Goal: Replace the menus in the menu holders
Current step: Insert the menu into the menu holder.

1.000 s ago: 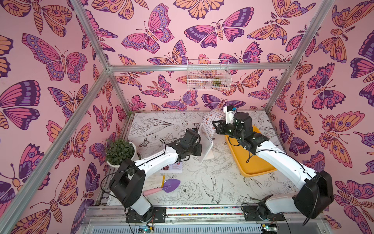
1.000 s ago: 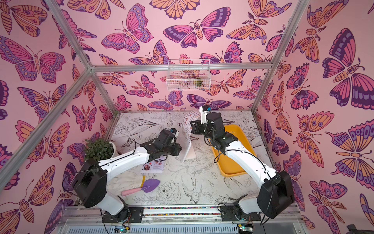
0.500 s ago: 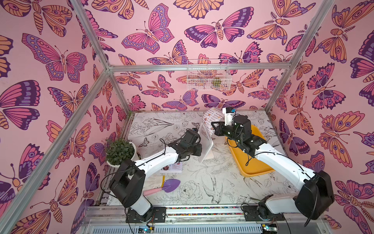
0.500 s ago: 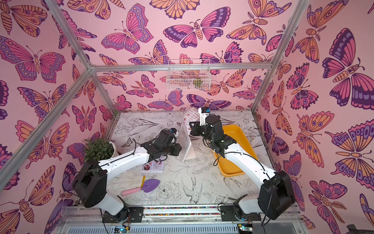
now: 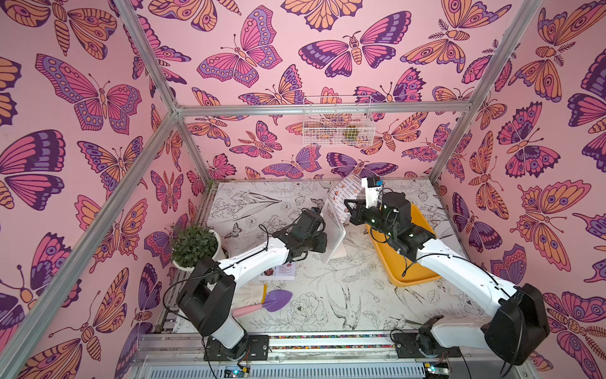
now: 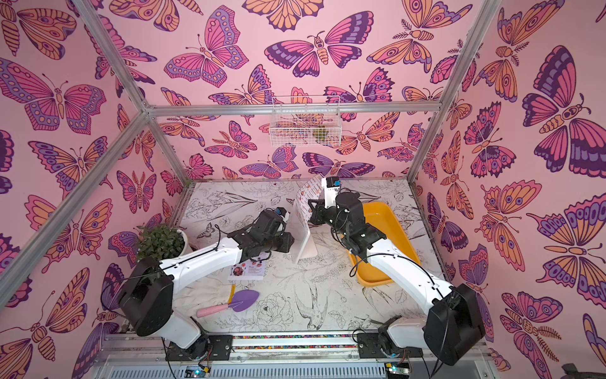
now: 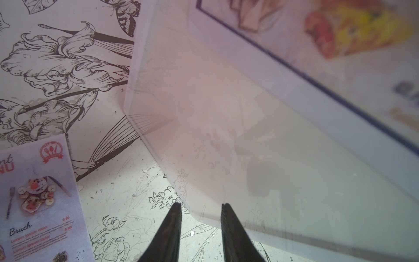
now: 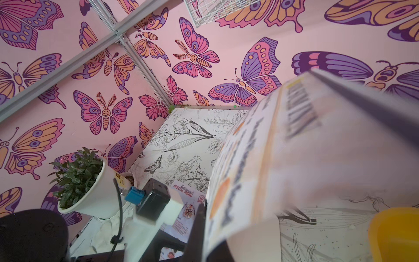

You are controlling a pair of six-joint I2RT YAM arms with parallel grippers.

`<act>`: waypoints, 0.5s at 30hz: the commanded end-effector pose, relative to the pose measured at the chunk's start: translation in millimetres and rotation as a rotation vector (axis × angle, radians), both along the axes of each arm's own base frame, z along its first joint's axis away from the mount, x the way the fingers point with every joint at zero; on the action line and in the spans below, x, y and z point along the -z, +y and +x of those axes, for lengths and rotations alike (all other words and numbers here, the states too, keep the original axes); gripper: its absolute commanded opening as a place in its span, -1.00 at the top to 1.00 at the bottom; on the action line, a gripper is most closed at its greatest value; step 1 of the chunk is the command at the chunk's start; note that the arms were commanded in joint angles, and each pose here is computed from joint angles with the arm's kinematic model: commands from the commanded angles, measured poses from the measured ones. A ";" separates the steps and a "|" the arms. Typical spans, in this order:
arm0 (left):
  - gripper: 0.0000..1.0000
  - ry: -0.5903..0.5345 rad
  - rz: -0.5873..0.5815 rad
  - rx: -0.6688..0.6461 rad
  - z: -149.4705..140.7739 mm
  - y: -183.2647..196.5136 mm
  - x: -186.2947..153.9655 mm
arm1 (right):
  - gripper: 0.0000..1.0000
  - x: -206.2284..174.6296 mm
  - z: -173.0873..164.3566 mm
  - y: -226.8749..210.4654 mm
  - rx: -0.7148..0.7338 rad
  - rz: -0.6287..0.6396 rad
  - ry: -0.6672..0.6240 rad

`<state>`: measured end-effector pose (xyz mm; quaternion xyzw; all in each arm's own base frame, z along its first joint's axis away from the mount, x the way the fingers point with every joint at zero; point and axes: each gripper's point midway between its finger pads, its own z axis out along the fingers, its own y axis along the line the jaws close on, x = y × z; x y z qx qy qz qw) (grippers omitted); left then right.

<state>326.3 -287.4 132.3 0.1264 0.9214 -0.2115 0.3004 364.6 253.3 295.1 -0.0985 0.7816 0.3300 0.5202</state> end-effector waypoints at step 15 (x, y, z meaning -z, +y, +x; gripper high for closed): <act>0.34 -0.007 0.005 0.001 2.1 -0.4 2.0 | 1.00 -17.1 -12.5 -0.8 0.013 -0.010 -0.158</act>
